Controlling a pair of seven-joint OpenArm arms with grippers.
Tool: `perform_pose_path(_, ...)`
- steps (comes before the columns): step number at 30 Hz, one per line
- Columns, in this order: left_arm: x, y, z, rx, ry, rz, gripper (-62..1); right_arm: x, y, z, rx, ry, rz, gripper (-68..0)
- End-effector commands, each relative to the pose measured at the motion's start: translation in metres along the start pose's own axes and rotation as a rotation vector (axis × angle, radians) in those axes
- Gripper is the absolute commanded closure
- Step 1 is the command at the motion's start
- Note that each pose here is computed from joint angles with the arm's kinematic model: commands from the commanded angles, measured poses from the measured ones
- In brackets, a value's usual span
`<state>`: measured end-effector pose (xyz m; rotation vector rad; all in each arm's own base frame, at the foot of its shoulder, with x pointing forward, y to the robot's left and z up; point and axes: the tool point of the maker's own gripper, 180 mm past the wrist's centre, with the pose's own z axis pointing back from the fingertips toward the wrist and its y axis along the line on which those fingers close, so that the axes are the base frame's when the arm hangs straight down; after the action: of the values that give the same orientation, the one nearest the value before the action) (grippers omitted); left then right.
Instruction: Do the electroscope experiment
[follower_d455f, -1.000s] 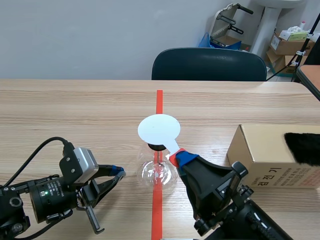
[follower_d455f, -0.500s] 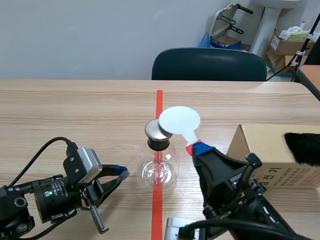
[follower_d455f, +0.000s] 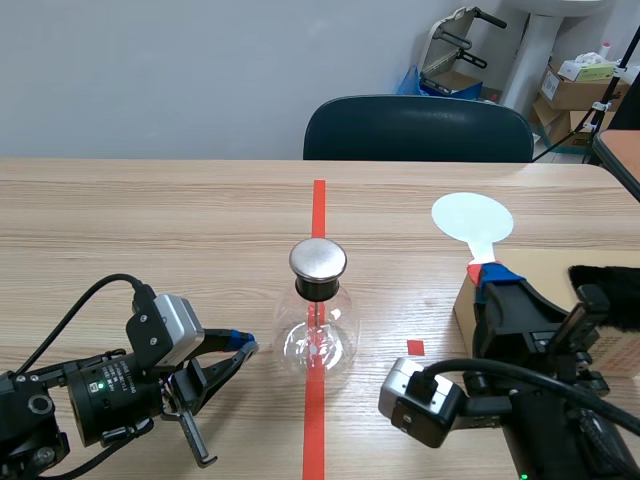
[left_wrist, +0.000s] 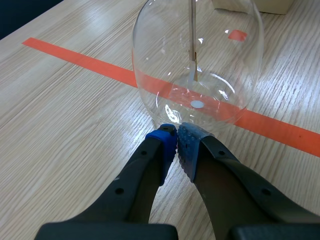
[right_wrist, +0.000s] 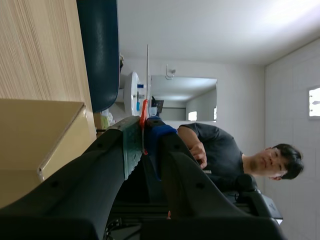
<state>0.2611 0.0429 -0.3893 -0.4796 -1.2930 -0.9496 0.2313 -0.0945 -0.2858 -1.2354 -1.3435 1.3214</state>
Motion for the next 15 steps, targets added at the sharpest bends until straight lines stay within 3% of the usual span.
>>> perform_pose_path(1,0.0047,0.0021,0.0002,0.004,-0.020,0.002,-5.5,-0.0046,-0.0101,-0.0030,-0.034,0.014,0.002,-0.6)
perform_pose_path(7,0.0031,0.0049,0.0041,0.005,-0.016,-0.005,-5.5,-0.0131,-0.0101,-0.0026,-0.035,0.061,0.001,-0.6)
perform_pose_path(15,0.0028,0.0054,0.0048,0.005,-0.014,-0.006,-5.5,-0.0079,-0.0101,-0.0029,-0.034,0.032,0.002,-0.6)
